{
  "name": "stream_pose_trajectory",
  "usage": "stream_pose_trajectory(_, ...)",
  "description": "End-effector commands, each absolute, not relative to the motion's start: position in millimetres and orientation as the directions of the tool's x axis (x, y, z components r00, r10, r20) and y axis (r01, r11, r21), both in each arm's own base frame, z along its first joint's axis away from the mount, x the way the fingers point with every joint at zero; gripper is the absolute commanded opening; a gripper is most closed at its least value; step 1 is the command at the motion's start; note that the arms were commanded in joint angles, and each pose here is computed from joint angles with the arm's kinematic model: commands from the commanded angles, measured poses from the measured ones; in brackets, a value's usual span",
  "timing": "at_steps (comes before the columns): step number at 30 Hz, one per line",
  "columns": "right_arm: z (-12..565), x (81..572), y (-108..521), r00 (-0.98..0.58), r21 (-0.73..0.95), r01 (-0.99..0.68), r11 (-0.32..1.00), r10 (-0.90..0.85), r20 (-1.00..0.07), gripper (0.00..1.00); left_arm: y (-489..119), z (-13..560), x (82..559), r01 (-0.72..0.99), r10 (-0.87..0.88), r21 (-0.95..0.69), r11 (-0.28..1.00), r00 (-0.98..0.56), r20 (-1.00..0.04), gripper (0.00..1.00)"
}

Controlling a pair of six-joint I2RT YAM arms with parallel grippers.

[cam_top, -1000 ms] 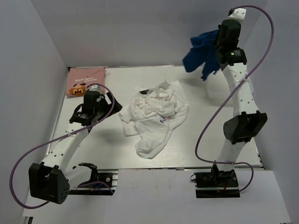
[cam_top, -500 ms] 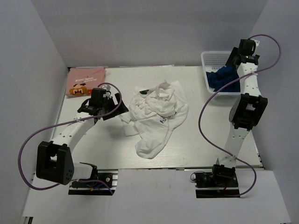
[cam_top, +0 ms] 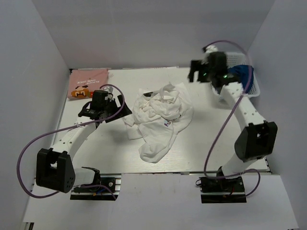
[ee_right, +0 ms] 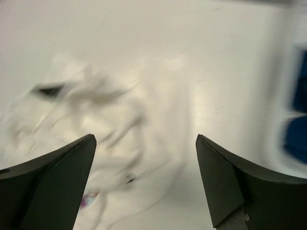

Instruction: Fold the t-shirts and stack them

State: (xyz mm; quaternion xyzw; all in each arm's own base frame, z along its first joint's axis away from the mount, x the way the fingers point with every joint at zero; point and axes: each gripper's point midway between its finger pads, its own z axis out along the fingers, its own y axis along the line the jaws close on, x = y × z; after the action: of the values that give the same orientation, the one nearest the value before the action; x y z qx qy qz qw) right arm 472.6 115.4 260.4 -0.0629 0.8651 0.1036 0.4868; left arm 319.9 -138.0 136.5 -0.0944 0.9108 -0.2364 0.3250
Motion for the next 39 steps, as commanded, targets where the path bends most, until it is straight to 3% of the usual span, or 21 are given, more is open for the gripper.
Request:
stream_pose_trajectory(1,213,408,218,-0.565,0.191,-0.433,0.881,-0.101,-0.819,0.90,-132,160,313,-0.016,-0.346,-0.492,0.871,-0.731,-0.588,1.00)
stream_pose_trajectory(4,184,352,262,-0.595,0.208,-0.525,0.825,-0.181,-0.783,0.90,-118,157,303,-0.112,-0.407,-0.478,0.871,-0.709,-0.575,1.00)
stream_pose_trajectory(10,114,268,281,-0.682,0.197,-0.548,0.813,-0.298,-0.667,0.90,-111,162,290,-0.137,-0.428,-0.477,0.868,-0.692,-0.582,1.00)
stream_pose_trajectory(13,65,251,280,-0.728,0.135,-0.535,0.834,-0.374,-0.575,0.90,-112,162,289,-0.127,-0.428,-0.485,0.865,-0.692,-0.582,1.00)
stream_pose_trajectory(17,38,257,304,-0.683,0.065,-0.573,0.817,-0.432,-0.590,0.89,-113,152,284,-0.132,-0.423,-0.483,0.866,-0.709,-0.564,1.00)
stream_pose_trajectory(18,35,264,302,-0.673,0.026,-0.557,0.830,-0.433,-0.600,0.84,-113,152,284,-0.138,-0.431,-0.488,0.862,-0.708,-0.560,1.00)
stream_pose_trajectory(19,31,273,304,-0.673,-0.021,-0.538,0.843,-0.445,-0.591,0.60,-113,152,284,-0.139,-0.431,-0.488,0.862,-0.708,-0.560,1.00)
stream_pose_trajectory(21,35,279,305,-0.677,-0.053,-0.517,0.855,-0.445,-0.586,0.22,-113,152,284,-0.139,-0.431,-0.488,0.862,-0.708,-0.560,1.00)
stream_pose_trajectory(23,70,289,314,-0.655,-0.043,-0.499,0.865,-0.410,-0.635,0.00,-113,155,283,-0.133,-0.432,-0.492,0.860,-0.702,-0.566,1.00)
stream_pose_trajectory(29,267,311,315,-0.418,0.061,-0.452,0.890,-0.151,-0.896,0.00,-118,169,288,-0.090,-0.438,-0.523,0.848,-0.676,-0.593,1.00)
stream_pose_trajectory(34,369,315,301,-0.233,0.116,-0.446,0.887,0.009,-0.972,0.00,-122,172,290,-0.067,-0.427,-0.530,0.845,-0.681,-0.595,1.00)
stream_pose_trajectory(39,519,311,280,0.051,0.153,-0.457,0.876,0.198,-0.979,0.00,-127,172,294,-0.056,-0.423,-0.539,0.840,-0.690,-0.587,1.00)
